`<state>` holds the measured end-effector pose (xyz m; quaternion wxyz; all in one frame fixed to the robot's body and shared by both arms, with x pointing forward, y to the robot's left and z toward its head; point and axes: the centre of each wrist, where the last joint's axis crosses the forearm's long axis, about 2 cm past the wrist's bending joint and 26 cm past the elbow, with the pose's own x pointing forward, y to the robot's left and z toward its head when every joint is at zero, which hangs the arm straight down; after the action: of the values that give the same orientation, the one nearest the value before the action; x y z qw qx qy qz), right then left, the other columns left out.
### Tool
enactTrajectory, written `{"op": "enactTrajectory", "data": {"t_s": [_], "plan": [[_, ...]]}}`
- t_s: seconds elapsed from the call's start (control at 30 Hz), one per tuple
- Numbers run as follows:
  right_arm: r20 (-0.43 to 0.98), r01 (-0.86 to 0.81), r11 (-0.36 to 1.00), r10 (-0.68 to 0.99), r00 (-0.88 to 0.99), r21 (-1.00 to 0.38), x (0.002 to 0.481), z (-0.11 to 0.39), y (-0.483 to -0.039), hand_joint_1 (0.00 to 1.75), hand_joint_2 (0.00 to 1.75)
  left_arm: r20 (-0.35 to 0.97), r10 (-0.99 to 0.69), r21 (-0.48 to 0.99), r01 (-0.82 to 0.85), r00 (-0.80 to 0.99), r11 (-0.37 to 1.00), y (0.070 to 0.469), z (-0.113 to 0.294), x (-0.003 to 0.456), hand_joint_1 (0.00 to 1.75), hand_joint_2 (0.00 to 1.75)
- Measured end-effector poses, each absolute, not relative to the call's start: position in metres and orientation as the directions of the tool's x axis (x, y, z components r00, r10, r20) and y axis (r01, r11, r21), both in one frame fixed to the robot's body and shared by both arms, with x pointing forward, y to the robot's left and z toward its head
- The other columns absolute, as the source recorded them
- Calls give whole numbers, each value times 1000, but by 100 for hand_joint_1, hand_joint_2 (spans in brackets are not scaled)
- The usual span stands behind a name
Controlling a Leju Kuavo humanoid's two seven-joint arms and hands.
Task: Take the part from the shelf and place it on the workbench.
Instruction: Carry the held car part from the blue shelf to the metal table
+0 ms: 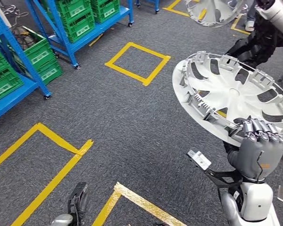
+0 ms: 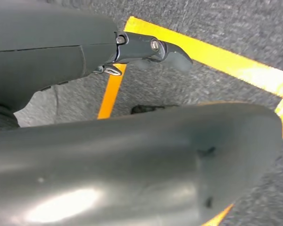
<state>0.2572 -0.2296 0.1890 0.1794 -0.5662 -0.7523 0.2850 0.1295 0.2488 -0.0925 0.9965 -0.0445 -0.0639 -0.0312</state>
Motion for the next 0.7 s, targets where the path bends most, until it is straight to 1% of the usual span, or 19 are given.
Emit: {"op": "enactTrajectory", "data": {"t_s": [0.33, 0.7], "plan": [[-59, 751, 174, 960, -272, -637, 249, 186, -240, 175, 175, 92, -121, -25, 123, 988, 992, 259, -95, 124, 0, 0], [-77, 753, 167, 958, -277, -636, 249, 186, -243, 175, 175, 62, -157, -10, 158, 986, 987, 262, -98, 114, 0, 0]]}}
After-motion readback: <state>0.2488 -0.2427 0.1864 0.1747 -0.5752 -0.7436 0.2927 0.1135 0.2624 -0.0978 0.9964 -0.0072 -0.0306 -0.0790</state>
